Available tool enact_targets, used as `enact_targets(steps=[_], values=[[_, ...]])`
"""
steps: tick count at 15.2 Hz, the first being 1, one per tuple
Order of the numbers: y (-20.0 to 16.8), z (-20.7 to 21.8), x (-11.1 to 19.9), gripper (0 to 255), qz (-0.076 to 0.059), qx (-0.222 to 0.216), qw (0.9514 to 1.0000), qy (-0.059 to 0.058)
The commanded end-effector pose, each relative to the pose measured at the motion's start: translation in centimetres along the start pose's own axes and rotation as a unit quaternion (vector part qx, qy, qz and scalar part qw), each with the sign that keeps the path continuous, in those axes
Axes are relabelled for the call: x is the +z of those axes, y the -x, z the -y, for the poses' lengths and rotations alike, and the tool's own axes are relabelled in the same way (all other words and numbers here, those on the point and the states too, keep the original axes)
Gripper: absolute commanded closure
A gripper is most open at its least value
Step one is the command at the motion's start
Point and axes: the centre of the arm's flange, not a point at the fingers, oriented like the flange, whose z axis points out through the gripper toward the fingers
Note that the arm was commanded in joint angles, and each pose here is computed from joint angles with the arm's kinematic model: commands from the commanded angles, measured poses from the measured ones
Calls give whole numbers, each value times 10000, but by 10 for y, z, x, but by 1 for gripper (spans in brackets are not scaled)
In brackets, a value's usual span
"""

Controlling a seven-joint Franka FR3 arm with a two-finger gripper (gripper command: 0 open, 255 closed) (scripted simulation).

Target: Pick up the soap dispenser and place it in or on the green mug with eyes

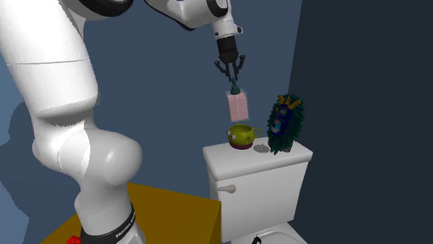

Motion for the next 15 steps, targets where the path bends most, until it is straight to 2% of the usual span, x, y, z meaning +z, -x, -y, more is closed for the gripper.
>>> enact_targets(steps=[1,6,15], values=[[-14,-24,-4,255,-1,-7,10000,6],[-54,-77,-18,255,-1,-7,10000,6],[-56,-66,28,255,-1,-7,10000,6]])
